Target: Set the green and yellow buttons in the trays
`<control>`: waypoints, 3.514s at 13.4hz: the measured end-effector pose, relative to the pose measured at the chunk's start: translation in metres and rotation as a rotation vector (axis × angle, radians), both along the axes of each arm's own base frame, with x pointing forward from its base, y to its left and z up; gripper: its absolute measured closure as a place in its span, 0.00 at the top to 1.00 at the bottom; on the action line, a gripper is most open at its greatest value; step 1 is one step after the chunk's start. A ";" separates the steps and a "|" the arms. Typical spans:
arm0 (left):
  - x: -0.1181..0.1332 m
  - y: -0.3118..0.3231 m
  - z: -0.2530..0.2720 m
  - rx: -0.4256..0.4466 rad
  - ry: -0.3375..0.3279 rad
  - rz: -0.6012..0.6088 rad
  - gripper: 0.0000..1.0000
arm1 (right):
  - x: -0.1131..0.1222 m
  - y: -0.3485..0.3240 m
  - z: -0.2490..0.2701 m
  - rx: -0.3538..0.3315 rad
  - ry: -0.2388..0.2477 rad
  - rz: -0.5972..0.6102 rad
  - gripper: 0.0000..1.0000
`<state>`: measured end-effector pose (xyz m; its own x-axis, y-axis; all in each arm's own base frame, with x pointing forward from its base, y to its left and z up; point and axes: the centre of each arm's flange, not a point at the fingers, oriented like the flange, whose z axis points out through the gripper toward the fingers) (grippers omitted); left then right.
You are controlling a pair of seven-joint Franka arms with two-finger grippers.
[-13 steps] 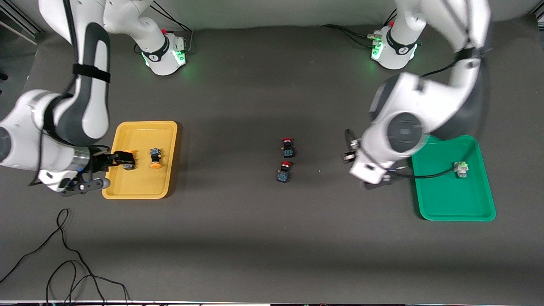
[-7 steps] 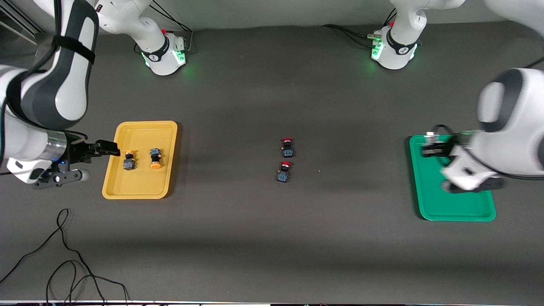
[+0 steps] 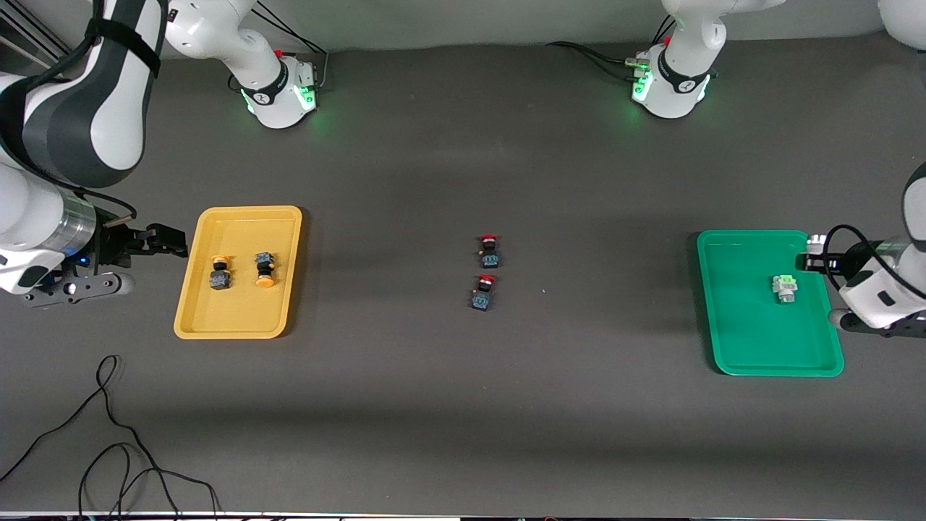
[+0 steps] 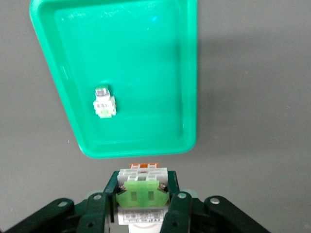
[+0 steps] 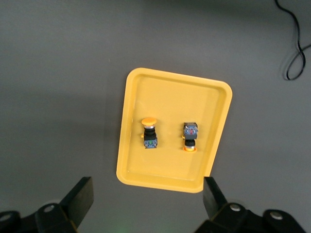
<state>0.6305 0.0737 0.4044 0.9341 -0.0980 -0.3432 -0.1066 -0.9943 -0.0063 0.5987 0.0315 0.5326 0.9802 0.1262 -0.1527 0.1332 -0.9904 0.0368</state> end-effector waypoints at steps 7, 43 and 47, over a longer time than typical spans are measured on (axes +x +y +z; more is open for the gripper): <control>-0.030 -0.004 -0.125 -0.007 -0.137 -0.039 0.41 | -0.017 -0.031 0.032 0.065 0.000 -0.053 1.00; -0.057 -0.022 0.195 -0.043 -0.187 -0.019 1.00 | -0.054 -0.069 0.071 0.030 -0.061 -0.199 1.00; -0.053 -0.020 0.185 -0.050 -0.167 -0.008 1.00 | -0.054 -0.069 0.072 0.030 -0.063 -0.202 1.00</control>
